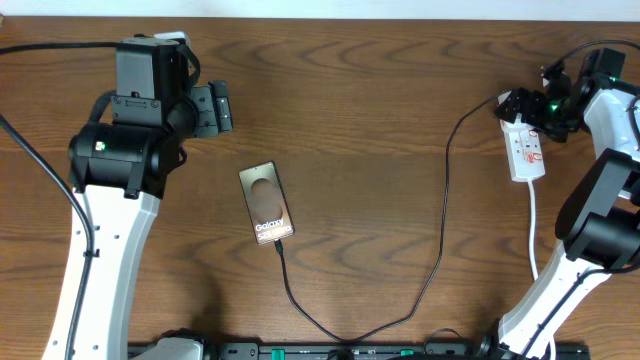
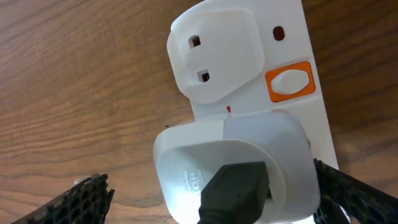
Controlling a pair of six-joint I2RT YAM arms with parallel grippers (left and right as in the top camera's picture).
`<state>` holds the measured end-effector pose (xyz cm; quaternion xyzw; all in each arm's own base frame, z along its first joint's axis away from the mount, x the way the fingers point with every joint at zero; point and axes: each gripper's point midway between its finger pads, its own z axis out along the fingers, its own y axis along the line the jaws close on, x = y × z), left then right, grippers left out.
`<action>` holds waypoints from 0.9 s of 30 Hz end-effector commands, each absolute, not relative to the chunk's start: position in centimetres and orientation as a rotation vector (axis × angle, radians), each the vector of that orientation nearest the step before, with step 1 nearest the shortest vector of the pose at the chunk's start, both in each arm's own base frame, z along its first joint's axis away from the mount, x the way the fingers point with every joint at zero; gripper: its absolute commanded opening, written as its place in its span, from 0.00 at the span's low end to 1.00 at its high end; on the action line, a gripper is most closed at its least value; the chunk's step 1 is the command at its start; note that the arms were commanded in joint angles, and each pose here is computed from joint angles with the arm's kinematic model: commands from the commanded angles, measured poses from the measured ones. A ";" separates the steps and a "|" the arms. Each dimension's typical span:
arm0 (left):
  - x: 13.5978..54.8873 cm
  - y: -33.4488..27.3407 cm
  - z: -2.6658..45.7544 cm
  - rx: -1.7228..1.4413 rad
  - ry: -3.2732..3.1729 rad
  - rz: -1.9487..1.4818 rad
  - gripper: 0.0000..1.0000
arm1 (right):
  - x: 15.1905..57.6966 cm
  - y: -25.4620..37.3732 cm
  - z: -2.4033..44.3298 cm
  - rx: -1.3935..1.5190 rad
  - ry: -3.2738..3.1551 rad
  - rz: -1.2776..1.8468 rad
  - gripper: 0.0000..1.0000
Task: Plug charger to phone and switch on socket
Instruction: 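Press the orange switch down with the right gripper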
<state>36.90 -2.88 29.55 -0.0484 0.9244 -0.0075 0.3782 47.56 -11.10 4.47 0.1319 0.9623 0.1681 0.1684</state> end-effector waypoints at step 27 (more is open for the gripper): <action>36.9 -2.6 30.0 -0.112 2.350 0.011 0.89 | 47.3 -8.9 4.0 0.407 2.748 0.649 0.99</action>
